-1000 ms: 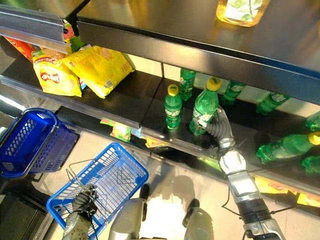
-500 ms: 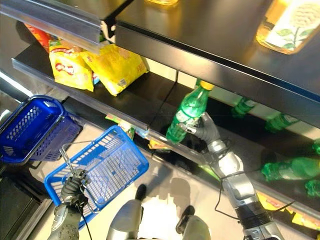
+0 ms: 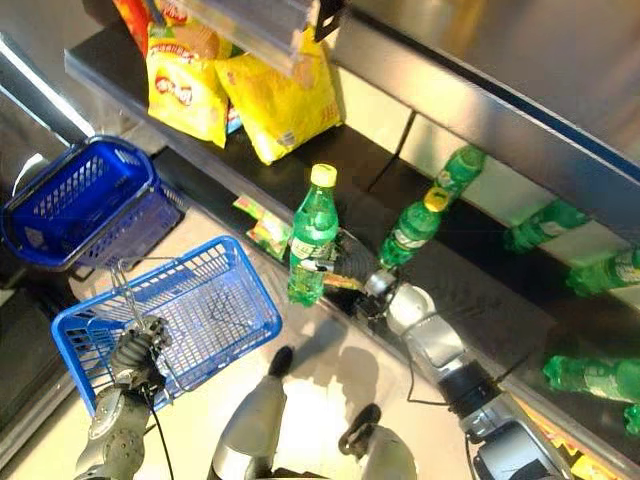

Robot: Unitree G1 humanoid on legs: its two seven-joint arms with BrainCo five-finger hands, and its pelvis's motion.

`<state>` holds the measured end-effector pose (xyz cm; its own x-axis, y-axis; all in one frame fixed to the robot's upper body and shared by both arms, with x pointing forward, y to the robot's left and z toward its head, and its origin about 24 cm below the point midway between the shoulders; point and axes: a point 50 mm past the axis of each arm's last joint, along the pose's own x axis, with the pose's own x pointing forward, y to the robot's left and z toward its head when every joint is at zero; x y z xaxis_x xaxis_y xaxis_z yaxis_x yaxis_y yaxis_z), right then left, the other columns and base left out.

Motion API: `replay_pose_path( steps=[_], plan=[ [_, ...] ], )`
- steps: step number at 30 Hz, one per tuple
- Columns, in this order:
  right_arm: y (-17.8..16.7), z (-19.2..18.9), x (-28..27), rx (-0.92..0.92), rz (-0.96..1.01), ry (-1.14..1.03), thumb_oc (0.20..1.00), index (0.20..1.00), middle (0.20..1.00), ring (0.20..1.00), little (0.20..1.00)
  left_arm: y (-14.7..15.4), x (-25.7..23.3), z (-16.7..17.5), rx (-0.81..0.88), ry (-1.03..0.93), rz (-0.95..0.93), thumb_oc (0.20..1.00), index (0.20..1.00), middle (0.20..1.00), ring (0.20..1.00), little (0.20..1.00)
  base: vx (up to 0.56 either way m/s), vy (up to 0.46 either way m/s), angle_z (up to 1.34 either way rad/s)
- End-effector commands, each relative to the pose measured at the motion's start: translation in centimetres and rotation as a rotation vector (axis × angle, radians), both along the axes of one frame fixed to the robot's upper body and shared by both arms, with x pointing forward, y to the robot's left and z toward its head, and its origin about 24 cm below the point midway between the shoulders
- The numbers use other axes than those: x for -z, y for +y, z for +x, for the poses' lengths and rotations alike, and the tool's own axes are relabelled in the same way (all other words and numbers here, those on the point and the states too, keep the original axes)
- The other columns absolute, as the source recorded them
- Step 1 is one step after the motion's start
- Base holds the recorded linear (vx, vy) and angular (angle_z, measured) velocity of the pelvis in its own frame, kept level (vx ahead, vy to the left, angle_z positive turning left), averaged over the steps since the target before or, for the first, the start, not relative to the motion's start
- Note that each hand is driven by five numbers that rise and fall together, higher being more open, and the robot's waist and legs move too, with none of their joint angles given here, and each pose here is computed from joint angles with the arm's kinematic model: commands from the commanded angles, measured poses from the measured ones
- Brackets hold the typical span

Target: Pick up the snacks into the basket

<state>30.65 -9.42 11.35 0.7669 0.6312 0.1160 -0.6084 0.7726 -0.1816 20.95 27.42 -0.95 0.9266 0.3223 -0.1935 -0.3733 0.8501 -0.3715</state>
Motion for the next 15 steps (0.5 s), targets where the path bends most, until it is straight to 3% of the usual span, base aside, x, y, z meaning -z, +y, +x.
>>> replay_pose_path(
  steps=[1, 15],
  plan=[
    [3.6, -0.3, -5.4, -0.147, 0.164, -0.185, 0.2, 0.2, 0.2, 0.2, 0.2, 0.7, -5.7, 1.6, 0.064, -0.221, 0.159, 0.2, 0.2, 0.2, 0.2, 0.2, -0.04, -0.015, 0.19],
    [9.9, 0.3, -0.9, -0.173, 0.162, 0.056, 0.2, 0.2, 0.2, 0.2, 0.2, -1.9, -8.4, 4.4, 0.144, -0.332, 0.143, 0.2, 0.2, 0.2, 0.2, 0.2, -0.02, -0.036, 0.18]
  ],
)
